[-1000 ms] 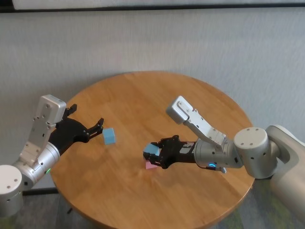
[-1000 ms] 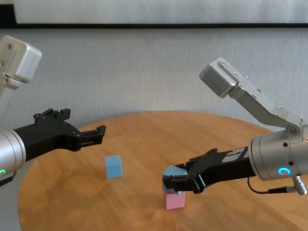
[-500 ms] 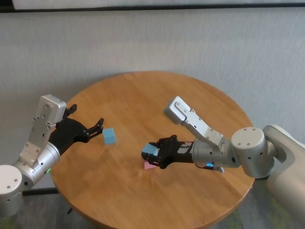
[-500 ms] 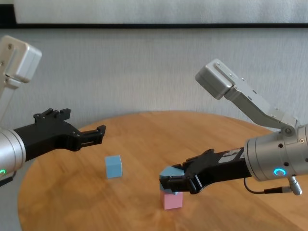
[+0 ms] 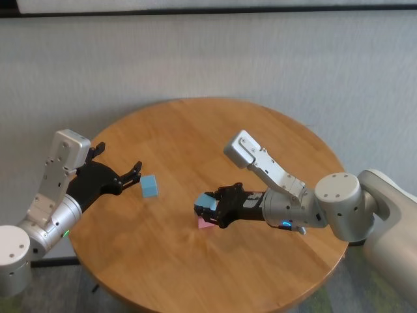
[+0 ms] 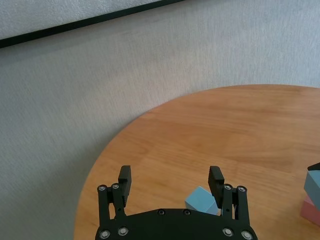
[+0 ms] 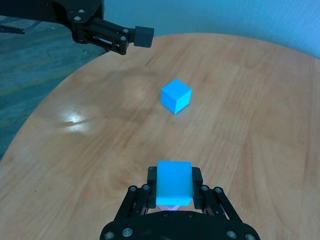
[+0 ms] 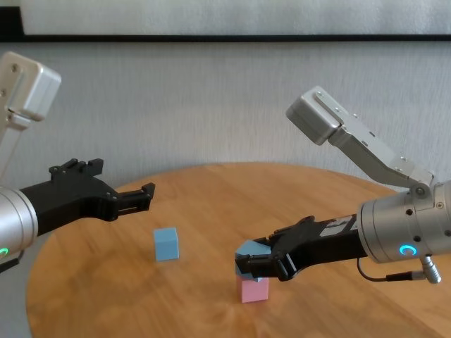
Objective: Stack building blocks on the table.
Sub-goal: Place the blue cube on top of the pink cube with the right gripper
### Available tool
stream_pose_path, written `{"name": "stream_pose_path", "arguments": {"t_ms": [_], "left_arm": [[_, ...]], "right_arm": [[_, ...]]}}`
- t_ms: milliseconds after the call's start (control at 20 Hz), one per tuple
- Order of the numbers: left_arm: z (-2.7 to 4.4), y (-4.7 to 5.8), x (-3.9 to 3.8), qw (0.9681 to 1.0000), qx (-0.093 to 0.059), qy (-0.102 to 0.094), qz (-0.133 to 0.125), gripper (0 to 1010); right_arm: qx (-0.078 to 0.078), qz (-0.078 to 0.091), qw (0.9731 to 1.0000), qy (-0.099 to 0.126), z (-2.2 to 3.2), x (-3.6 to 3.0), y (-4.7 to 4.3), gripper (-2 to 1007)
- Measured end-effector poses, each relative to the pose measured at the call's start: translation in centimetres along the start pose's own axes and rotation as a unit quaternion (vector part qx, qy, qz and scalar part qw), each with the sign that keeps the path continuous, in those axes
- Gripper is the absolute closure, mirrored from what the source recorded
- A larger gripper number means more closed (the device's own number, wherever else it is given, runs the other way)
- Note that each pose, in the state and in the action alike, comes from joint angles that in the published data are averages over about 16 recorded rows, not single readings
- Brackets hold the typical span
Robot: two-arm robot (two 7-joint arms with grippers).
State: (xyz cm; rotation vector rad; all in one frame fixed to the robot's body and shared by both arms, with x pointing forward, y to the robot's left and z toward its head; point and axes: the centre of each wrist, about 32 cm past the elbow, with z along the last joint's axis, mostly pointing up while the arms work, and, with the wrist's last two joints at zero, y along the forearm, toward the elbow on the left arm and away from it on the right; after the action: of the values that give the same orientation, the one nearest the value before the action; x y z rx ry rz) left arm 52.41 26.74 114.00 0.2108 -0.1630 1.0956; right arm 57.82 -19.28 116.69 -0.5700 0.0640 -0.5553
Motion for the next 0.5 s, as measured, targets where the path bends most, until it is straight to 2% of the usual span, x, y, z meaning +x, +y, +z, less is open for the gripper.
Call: {"name": "stream_pose_path", "arguments": {"t_ms": [250, 500], "left_arm": [[0.0, 0.0, 0.0, 1.0, 0.0, 0.0, 0.0, 10], [0.0, 0.0, 0.0, 1.0, 0.0, 0.0, 0.0, 10]], "right_arm": [[-0.002, -0.001, 1.0, -0.001, -0.02, 0.03, 0.02, 614], [-0.002, 0.0, 1.0, -0.001, -0.03, 0.0, 0.0, 516]]}}
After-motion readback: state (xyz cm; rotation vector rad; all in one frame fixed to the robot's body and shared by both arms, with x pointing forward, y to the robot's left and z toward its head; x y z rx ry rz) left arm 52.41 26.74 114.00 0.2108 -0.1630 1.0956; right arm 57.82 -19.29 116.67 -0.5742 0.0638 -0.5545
